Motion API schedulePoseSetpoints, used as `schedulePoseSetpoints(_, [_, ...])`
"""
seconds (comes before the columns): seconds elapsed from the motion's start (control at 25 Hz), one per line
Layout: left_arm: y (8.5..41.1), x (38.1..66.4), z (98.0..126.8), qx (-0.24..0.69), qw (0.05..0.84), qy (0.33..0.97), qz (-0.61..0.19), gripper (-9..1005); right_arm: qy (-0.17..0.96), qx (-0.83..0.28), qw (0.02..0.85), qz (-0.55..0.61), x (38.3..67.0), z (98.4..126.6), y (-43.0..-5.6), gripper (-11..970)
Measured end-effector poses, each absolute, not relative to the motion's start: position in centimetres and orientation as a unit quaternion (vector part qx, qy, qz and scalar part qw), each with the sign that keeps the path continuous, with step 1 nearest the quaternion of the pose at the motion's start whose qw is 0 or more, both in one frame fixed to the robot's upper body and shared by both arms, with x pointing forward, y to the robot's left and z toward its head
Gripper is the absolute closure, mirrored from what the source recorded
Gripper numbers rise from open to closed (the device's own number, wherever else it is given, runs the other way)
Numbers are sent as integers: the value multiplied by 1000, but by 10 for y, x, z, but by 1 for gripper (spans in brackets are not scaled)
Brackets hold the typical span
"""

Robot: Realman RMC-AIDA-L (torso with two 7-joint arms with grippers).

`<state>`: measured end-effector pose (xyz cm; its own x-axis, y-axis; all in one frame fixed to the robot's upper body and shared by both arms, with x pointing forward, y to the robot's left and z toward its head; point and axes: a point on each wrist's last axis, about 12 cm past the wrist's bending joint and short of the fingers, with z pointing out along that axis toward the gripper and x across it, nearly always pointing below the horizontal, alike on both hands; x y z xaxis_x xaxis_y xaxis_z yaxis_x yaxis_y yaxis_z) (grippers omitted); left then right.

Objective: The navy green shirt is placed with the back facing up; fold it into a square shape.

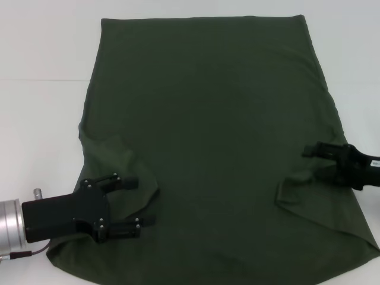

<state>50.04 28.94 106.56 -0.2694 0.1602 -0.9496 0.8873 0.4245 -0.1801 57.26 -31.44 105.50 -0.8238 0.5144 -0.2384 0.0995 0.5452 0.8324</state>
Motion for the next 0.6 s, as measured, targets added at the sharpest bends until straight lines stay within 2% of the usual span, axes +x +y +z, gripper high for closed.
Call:
schedulePoseSetpoints(0.44, [291,497,1064,371,473,701,-383,119,849,133,244,450,594,1070,-287,169])
schedulePoseSetpoints(0.6, [291,496,1063,369,473,701,-385,119,850,135,244,448,590,1069,-295,169])
